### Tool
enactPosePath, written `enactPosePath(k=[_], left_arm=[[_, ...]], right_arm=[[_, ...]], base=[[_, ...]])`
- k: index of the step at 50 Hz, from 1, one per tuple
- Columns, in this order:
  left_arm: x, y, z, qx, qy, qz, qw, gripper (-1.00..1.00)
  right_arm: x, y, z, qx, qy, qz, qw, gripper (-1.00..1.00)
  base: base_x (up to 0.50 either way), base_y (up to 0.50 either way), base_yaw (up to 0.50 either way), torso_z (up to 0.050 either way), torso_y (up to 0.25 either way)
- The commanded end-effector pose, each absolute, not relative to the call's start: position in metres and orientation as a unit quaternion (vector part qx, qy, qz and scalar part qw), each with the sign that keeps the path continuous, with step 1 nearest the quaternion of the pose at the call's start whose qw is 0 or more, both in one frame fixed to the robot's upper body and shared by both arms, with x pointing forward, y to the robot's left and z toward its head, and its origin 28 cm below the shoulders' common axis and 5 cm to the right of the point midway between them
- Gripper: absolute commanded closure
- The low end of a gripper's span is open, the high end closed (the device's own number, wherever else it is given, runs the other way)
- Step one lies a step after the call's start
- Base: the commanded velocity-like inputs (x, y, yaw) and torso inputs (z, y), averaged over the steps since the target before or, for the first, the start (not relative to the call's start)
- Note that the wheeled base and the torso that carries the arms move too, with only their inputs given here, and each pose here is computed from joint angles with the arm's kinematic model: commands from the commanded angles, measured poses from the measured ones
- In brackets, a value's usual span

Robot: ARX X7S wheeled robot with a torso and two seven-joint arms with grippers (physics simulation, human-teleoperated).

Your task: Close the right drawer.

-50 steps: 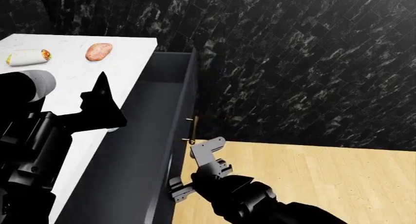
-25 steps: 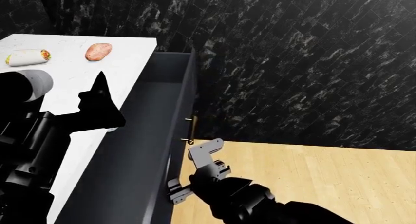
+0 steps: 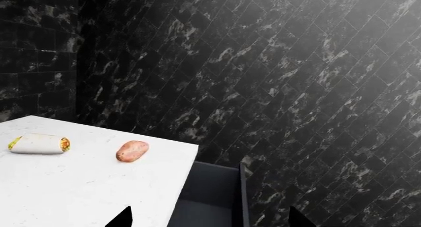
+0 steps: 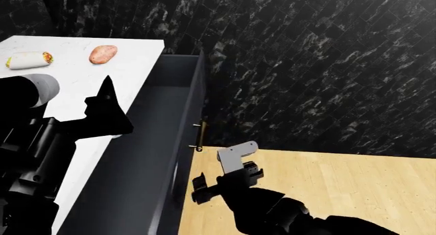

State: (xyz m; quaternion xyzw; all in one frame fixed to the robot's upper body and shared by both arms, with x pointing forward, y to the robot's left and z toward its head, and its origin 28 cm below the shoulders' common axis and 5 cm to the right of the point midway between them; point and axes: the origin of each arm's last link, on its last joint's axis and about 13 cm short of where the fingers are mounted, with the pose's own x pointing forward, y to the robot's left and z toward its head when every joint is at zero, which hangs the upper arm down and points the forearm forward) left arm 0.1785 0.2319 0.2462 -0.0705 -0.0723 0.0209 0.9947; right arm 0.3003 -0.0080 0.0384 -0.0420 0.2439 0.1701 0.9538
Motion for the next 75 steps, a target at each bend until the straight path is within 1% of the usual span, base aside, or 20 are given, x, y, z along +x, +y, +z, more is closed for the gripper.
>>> enactPosePath(k=[1, 5, 7, 12, 16, 19, 28, 35, 39, 47, 54, 59, 64, 75], left_arm=[[0.178, 0.231, 0.246, -0.068, -0.072, 0.021, 0.995, -1.00], [0.178, 0.231, 0.246, -0.068, -0.072, 0.022, 0.995, -1.00], [0.178, 0.231, 0.245, -0.068, -0.072, 0.022, 0.995, -1.00], [0.178, 0.230, 0.245, -0.067, -0.072, 0.023, 0.995, -1.00], [0.177, 0.231, 0.246, -0.068, -0.073, 0.022, 0.995, -1.00], [0.177, 0.231, 0.246, -0.069, -0.073, 0.021, 0.995, -1.00], [0.175, 0.225, 0.242, -0.063, -0.067, 0.011, 0.996, -1.00], [0.172, 0.215, 0.238, -0.058, -0.060, -0.010, 0.996, -1.00], [0.171, 0.203, 0.241, -0.059, -0.056, -0.033, 0.996, -1.00], [0.166, 0.181, 0.264, -0.064, -0.075, -0.071, 0.993, -1.00], [0.160, 0.152, 0.269, -0.066, -0.063, -0.126, 0.988, -1.00], [0.161, 0.138, 0.263, -0.058, -0.045, -0.147, 0.986, -1.00], [0.162, 0.120, 0.250, -0.055, -0.005, -0.177, 0.983, -1.00], [0.166, 0.097, 0.230, -0.019, 0.032, -0.185, 0.982, -1.00]], right_arm=[[0.274, -0.041, 0.071, -0.055, 0.203, 0.114, 0.971, -1.00], [0.264, -0.053, 0.092, -0.060, 0.184, 0.096, 0.976, -1.00], [0.259, -0.057, 0.103, -0.042, 0.180, 0.095, 0.978, -1.00], [0.242, -0.072, 0.145, -0.063, 0.153, 0.079, 0.983, -1.00], [0.233, -0.080, 0.163, -0.064, 0.141, 0.069, 0.985, -1.00], [0.218, -0.094, 0.186, -0.057, 0.128, 0.049, 0.989, -1.00], [0.190, -0.127, 0.218, -0.060, 0.097, -0.005, 0.993, -1.00], [0.178, -0.139, 0.233, -0.052, 0.078, -0.028, 0.995, -1.00], [0.169, -0.142, 0.242, -0.054, 0.064, -0.035, 0.996, -1.00], [0.168, -0.141, 0.243, -0.056, 0.062, -0.033, 0.996, -1.00], [0.166, -0.144, 0.245, -0.052, 0.058, -0.038, 0.996, -1.00], [0.164, -0.148, 0.247, -0.048, 0.055, -0.045, 0.996, -1.00], [0.163, -0.150, 0.248, -0.045, 0.053, -0.051, 0.996, -1.00], [0.162, -0.152, 0.249, -0.041, 0.051, -0.055, 0.996, -1.00]], base=[[0.00, 0.00, 0.00, 0.000, 0.000], [0.00, 0.00, 0.00, 0.000, 0.000], [0.00, 0.00, 0.00, 0.000, 0.000], [0.00, 0.00, 0.00, 0.000, 0.000], [0.00, 0.00, 0.00, 0.000, 0.000], [0.00, 0.00, 0.00, 0.000, 0.000], [0.00, 0.00, 0.00, 0.000, 0.000], [0.00, 0.00, 0.00, 0.000, 0.000], [0.00, 0.00, 0.00, 0.000, 0.000], [0.00, 0.00, 0.00, 0.000, 0.000], [0.00, 0.00, 0.00, 0.000, 0.000], [0.00, 0.00, 0.00, 0.000, 0.000], [0.00, 0.00, 0.00, 0.000, 0.000], [0.00, 0.00, 0.00, 0.000, 0.000]])
